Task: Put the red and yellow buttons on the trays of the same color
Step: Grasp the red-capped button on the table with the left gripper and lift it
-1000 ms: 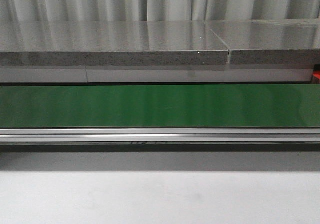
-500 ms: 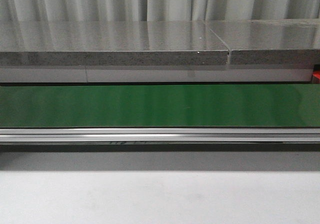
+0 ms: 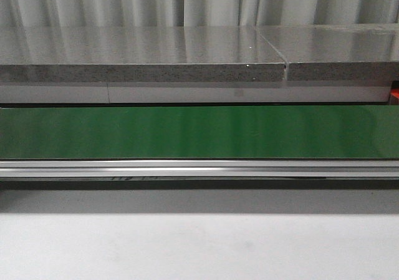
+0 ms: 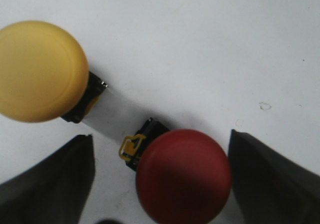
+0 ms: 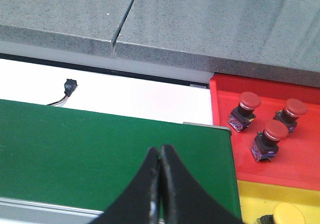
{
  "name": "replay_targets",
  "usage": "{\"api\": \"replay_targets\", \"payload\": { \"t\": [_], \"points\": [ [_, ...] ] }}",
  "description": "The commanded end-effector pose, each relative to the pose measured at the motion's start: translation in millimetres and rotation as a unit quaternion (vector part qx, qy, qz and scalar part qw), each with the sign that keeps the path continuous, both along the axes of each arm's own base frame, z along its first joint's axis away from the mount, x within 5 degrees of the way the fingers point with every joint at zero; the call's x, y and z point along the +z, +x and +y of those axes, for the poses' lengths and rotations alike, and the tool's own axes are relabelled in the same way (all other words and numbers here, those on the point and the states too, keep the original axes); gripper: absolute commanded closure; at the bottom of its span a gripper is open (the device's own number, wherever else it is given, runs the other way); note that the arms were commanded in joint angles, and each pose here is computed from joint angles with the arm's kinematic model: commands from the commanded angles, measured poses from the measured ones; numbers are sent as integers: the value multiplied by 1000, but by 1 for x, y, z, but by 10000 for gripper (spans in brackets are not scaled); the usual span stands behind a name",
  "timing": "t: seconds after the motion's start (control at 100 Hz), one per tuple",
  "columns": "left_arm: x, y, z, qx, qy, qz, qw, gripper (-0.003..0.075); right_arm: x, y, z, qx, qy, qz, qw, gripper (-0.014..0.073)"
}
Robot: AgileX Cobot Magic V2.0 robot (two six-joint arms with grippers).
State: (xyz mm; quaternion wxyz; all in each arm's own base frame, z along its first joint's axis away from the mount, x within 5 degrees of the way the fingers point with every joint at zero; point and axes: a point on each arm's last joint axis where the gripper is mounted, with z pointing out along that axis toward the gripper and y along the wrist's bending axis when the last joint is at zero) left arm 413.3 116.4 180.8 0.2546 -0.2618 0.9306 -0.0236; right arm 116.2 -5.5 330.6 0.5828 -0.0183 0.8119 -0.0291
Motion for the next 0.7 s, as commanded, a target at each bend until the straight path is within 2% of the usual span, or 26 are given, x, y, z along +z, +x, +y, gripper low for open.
{"api": "replay_targets", "payload": {
  "t": [0.0, 0.08, 0.19, 0.39, 0.55, 0.69],
  "points": [
    [34, 3, 1, 9, 7, -53, 999, 403, 15, 1, -1, -4, -6, -48, 999, 663],
    [37, 1, 0, 9, 6, -55, 998, 572, 15, 1, -1, -4, -6, -48, 999, 663],
    [50, -2, -1, 9, 8, -65, 998, 742, 15, 1, -1, -4, -6, -48, 999, 663],
    [100, -17, -10, -9, 30, -116, 993, 739, 15, 1, -1, -4, -6, -48, 999, 663],
    [141, -35, -33, -80, 72, -143, 984, 739, 15, 1, -1, -4, -6, -48, 999, 663],
    [159, -51, -56, -143, 87, -124, 978, 739, 15, 1, -1, -4, -6, -48, 999, 663]
  ]
}}
